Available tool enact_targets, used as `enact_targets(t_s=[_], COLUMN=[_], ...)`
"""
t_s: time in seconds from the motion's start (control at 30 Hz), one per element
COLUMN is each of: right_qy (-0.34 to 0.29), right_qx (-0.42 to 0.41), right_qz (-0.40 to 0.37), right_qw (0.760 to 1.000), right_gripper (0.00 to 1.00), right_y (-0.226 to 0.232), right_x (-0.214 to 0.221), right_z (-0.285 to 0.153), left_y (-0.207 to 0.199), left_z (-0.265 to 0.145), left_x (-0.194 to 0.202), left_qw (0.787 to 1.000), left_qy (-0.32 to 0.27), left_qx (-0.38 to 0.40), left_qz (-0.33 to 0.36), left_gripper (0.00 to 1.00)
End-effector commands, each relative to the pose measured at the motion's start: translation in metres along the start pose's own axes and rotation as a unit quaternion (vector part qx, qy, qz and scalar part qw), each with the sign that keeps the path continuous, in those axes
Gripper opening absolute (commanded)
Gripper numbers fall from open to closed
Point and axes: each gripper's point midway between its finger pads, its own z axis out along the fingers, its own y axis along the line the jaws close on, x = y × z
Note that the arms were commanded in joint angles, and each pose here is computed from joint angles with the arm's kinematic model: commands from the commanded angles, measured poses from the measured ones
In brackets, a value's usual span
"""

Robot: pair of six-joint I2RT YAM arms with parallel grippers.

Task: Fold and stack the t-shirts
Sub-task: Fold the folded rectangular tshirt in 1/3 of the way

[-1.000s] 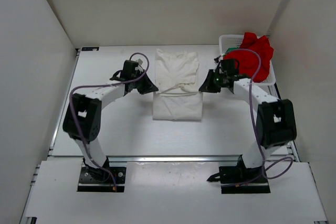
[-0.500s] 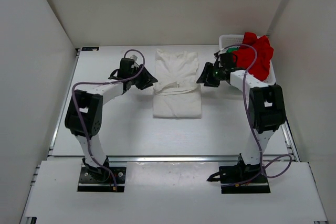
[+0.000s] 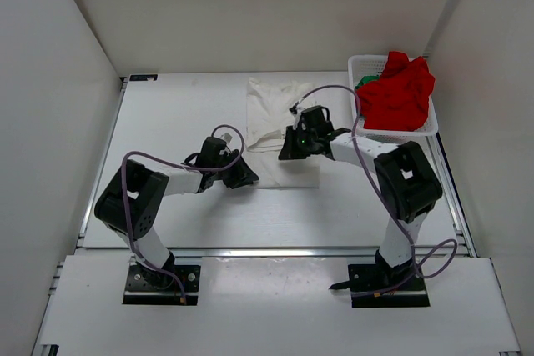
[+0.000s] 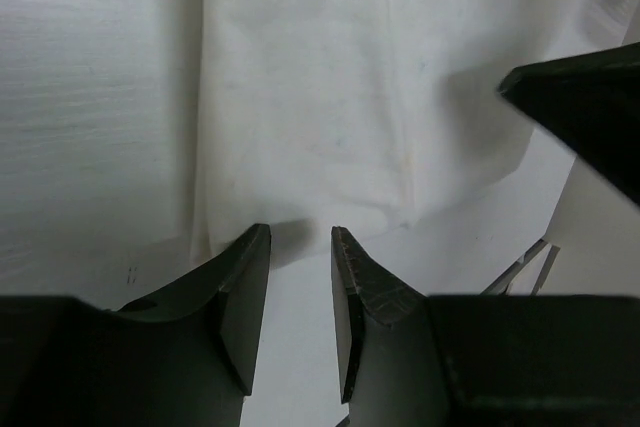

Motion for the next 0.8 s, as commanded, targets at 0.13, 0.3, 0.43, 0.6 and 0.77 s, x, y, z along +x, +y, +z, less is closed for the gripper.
enact_targets(t_s=[0.13, 0.3, 0.43, 0.6, 0.77], right_qy=[-0.010, -0.016, -0.026, -0.116, -0.181], right_qx=[0.010, 0.050, 0.079, 0.109, 0.106], right_qz=[-0.035, -0.030, -0.039, -0.036, -0.006], right_qw=[0.999, 0.998, 0.996, 0.987, 0.978], right_gripper=[0.00, 0.00, 0.01, 0.00, 0.00], right_y=[0.004, -0.021, -0.033, -0.044, -0.051], right_x=[-0.011, -0.014, -0.015, -0.071, -0.162], right_z=[0.037, 0.055, 0.067, 0.072, 0.068], left_y=[-0.015, -0.001, 0.009, 0.013, 0.004], left_z=[-0.007, -0.005, -0.005, -0.007, -0.014], left_x=[-0.009, 0.006, 0.008, 0.012, 0.011], left_qw=[0.999, 0.999, 1.000, 1.000, 1.000], left_qy=[-0.026, -0.009, -0.007, -0.004, -0.006], left_qx=[0.039, 0.029, 0.016, 0.014, 0.019], left_qz=[0.014, 0.013, 0.017, 0.015, 0.016], left_gripper=[0.41, 0.42, 0.42, 0.42, 0.42])
